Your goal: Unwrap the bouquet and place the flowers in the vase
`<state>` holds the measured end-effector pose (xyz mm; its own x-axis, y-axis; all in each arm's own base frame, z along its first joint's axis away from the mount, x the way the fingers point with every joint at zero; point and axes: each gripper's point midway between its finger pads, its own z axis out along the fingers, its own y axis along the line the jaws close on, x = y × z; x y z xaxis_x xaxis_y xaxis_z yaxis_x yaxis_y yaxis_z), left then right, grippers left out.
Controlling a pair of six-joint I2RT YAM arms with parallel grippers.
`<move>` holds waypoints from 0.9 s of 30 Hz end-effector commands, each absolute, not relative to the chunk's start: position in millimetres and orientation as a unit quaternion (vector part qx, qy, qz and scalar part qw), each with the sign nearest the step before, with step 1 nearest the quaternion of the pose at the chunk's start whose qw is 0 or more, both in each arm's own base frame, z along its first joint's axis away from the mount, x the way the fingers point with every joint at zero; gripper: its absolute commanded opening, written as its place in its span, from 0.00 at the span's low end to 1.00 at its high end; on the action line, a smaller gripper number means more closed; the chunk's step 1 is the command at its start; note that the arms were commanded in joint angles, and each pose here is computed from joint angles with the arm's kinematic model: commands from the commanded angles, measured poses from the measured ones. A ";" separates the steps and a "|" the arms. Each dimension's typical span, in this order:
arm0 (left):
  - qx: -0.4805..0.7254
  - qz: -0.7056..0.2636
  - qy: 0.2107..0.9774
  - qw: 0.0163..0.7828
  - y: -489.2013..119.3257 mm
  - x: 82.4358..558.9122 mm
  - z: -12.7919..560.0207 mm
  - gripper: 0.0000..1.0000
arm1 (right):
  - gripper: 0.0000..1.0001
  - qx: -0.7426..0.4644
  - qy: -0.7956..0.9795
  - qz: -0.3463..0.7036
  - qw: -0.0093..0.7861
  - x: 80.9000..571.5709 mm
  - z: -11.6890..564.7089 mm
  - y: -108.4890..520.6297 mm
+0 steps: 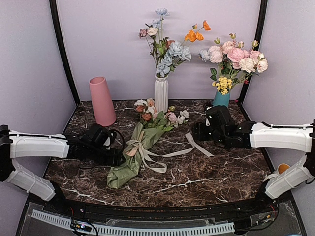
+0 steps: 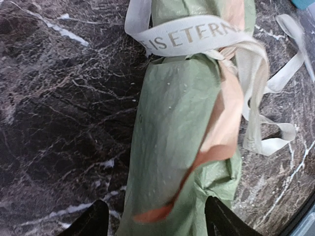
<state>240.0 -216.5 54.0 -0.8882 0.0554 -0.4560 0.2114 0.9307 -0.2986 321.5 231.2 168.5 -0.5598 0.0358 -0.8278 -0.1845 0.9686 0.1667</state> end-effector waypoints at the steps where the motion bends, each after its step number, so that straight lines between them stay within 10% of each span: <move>1: 0.060 -0.169 0.954 0.242 -204.3 235.8 95.2 0.71 | 0.89 -0.059 0.889 0.117 0.438 317.2 177.6 233.5; 13: 0.031 -0.112 0.939 0.323 -188.0 282.5 97.4 0.47 | 0.88 -0.116 0.863 0.248 0.425 296.4 203.0 277.9; 19: 0.079 -0.160 0.951 0.252 -222.1 274.6 58.1 0.26 | 0.85 -0.115 0.864 0.268 0.411 290.2 200.2 291.4; 27: 0.170 -0.295 0.920 0.192 -317.9 229.7 58.1 0.23 | 0.85 -0.086 0.869 0.247 0.420 279.1 199.1 266.3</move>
